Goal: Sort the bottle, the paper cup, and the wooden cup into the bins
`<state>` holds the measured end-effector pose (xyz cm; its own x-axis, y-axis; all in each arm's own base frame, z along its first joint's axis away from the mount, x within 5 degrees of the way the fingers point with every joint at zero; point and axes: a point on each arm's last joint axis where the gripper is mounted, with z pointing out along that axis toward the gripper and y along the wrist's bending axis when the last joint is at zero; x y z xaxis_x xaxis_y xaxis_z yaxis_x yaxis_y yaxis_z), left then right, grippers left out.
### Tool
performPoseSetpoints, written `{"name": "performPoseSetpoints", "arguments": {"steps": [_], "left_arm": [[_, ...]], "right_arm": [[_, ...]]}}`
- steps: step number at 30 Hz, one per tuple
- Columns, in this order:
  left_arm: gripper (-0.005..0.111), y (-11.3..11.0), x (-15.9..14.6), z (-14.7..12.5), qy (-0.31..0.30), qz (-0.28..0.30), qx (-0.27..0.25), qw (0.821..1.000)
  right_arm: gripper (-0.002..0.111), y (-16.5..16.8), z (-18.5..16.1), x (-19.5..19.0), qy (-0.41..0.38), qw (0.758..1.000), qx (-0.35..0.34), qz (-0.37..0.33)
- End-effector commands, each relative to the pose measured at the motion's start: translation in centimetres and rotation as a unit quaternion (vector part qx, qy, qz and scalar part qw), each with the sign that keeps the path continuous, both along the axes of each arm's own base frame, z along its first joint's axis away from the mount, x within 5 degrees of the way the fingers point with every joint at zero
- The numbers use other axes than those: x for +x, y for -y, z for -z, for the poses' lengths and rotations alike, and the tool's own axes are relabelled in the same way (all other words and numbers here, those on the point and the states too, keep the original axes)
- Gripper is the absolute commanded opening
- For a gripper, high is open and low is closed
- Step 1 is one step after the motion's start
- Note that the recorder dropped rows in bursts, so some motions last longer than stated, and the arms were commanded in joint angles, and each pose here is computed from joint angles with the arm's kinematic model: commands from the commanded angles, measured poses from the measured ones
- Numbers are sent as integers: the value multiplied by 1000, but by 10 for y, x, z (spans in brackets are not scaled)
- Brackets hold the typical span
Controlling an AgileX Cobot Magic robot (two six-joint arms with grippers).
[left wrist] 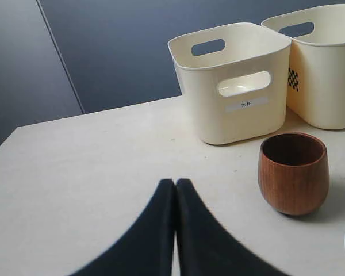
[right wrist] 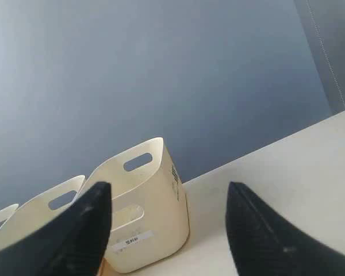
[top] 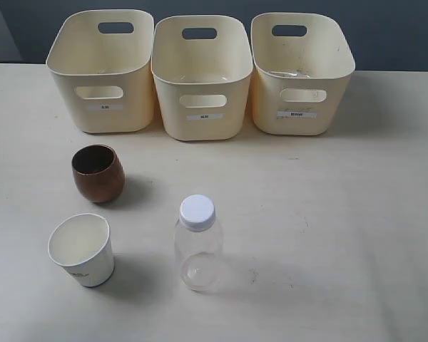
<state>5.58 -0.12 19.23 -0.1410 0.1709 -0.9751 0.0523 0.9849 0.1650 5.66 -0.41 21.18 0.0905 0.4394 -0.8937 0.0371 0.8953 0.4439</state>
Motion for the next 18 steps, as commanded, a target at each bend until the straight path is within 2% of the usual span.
{"name": "performPoseSetpoints", "arguments": {"steps": [1,5,10,18], "left_arm": [[0,0,0,0,2,1,1,1000],[0,0,0,0,2,1,1,1000],[0,0,0,0,2,1,1,1000],[0,0,0,0,2,1,1,1000]], "right_arm": [[57,0,0,-1,4,1000,-7,3],[57,0,-1,-1,7,1000,-7,3],[57,1,-12,-2,67,998,-9,8],[57,0,-2,-1,16,1000,1,3]]}}
